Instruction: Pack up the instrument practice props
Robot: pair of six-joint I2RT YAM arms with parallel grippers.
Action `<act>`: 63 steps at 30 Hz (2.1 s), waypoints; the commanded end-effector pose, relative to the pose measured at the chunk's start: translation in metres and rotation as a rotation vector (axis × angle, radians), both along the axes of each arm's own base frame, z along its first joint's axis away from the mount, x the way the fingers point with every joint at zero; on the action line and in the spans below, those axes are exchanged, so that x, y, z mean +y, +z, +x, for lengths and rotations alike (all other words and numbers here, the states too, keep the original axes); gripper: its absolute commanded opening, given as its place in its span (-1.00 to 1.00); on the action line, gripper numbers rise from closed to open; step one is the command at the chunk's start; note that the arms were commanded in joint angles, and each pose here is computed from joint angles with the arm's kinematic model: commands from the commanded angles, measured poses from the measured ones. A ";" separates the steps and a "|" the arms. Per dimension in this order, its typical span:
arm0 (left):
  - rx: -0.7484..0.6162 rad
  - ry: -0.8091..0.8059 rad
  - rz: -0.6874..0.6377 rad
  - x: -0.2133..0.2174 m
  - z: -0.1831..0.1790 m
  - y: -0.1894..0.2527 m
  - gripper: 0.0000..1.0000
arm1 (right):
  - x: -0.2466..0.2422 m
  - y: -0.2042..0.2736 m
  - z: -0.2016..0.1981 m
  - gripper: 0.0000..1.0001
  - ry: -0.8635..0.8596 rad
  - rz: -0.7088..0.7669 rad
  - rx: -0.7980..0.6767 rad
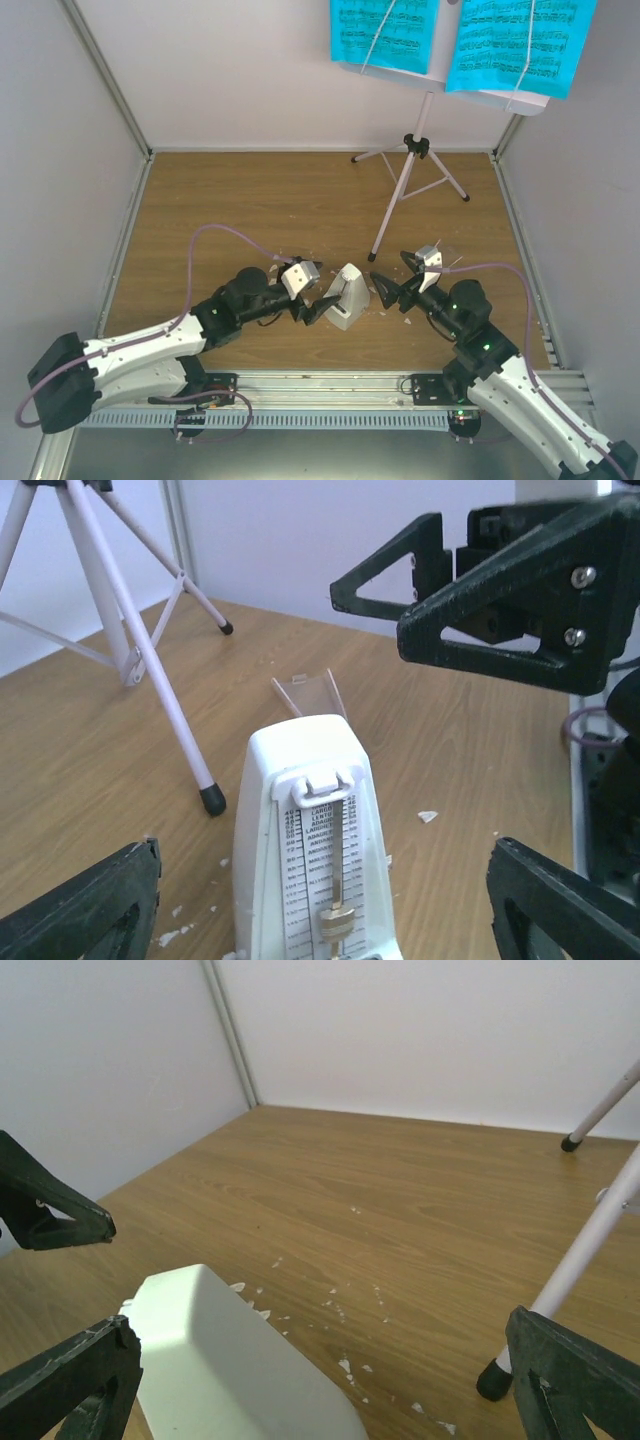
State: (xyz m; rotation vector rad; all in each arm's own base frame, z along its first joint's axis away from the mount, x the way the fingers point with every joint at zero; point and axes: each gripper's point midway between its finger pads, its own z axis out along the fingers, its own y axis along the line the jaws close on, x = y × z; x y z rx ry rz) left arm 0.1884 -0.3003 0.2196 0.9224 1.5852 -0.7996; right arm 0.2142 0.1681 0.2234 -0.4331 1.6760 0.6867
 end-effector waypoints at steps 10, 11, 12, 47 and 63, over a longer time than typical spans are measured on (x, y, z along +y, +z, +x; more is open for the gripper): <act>-0.098 -0.045 0.081 -0.037 0.015 -0.004 0.60 | -0.007 -0.003 0.004 0.99 -0.047 0.012 0.014; -0.090 -0.039 0.092 -0.038 0.017 -0.008 0.58 | -0.007 -0.003 0.004 0.99 -0.047 0.011 0.014; -0.088 -0.031 0.100 -0.038 0.019 -0.009 0.57 | -0.008 -0.002 0.004 0.99 -0.048 0.011 0.013; -0.010 -0.029 0.148 -0.045 0.023 -0.030 -0.27 | -0.009 -0.005 0.002 0.99 -0.052 0.022 0.019; 0.071 -0.005 -0.002 -0.039 0.016 0.039 0.98 | -0.028 0.018 0.015 0.99 -0.191 0.042 0.044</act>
